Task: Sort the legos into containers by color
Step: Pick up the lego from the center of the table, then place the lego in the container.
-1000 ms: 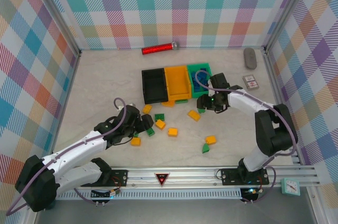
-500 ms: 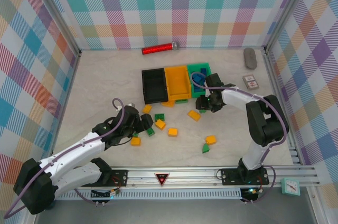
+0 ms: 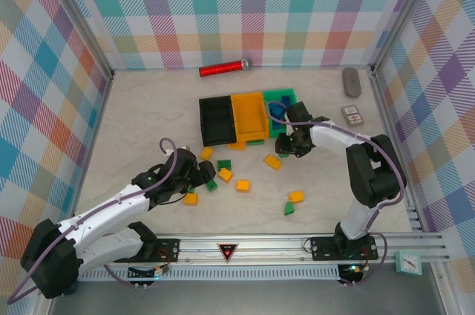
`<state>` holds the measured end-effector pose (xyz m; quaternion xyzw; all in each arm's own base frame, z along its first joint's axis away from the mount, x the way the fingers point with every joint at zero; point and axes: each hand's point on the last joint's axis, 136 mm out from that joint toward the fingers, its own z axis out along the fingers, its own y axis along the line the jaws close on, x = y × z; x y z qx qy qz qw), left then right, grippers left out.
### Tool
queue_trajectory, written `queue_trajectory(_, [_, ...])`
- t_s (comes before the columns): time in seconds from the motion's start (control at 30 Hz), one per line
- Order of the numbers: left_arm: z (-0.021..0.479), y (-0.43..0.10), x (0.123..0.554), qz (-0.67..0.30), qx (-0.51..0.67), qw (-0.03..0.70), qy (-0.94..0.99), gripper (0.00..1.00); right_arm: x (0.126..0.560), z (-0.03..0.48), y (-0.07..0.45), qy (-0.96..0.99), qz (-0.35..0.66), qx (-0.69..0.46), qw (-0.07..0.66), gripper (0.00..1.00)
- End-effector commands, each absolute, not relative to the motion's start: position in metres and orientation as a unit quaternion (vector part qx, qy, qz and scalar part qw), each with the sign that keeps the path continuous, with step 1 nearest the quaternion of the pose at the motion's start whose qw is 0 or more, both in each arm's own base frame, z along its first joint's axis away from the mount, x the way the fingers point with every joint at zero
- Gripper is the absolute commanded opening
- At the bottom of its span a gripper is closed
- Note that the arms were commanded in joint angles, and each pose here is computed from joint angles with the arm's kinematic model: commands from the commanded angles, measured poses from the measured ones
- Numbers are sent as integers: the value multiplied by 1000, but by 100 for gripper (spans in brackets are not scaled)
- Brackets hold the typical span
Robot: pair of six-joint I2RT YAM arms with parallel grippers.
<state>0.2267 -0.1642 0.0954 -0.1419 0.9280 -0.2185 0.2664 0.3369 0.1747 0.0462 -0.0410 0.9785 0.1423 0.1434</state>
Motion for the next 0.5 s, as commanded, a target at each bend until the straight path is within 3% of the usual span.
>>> queue_trajectory(0.0, [92,-165,224,-215,-140,261,931,82,347,95,190,965,172,-58,189,31])
queue_trajectory(0.2, [87,-168,223,-215,-141,255,932,82,360,143,211,946,213,-71,233,32])
queue_trajectory(0.47, [80,-174,221,-211,-135,234,939,82,394,166,241,934,244,-87,245,34])
